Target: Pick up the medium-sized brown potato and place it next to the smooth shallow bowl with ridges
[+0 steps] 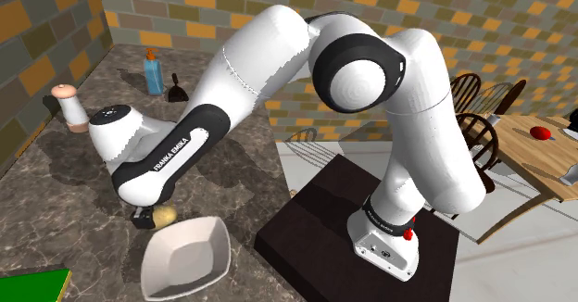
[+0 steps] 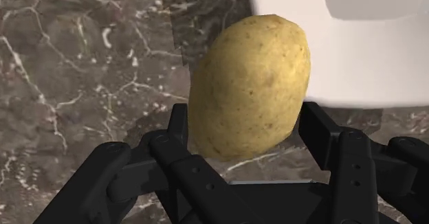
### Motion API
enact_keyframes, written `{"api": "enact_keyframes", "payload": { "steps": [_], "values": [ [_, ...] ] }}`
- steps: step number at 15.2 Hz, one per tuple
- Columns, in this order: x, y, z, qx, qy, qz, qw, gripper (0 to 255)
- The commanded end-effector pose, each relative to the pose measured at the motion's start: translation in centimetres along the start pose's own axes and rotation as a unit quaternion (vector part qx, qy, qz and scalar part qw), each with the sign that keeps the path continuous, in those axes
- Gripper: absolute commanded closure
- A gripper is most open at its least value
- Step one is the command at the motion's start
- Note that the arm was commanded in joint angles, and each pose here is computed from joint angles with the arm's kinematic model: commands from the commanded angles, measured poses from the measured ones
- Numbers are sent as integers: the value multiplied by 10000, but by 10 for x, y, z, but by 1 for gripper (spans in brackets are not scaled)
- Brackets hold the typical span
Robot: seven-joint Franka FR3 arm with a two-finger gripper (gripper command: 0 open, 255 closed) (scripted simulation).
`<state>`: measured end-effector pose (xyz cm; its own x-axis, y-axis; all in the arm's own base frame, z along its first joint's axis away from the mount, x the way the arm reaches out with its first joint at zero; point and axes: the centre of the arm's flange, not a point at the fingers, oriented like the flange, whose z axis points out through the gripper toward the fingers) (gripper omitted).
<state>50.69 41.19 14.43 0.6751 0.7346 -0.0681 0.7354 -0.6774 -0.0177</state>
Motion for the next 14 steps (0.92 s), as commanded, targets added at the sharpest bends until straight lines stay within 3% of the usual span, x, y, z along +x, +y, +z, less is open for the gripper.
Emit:
{"api": "enact_keyframes", "payload": {
  "steps": [1, 5, 13, 14],
  "values": [
    [0, -3, 14, 10, -29, -11, 10000, 255],
    [1, -3, 36, 10, -29, -11, 10000, 255],
    [1, -3, 36, 10, -29, -11, 10000, 255],
    [1, -2, 37, 10, -29, -12, 10000, 0]
  ]
}}
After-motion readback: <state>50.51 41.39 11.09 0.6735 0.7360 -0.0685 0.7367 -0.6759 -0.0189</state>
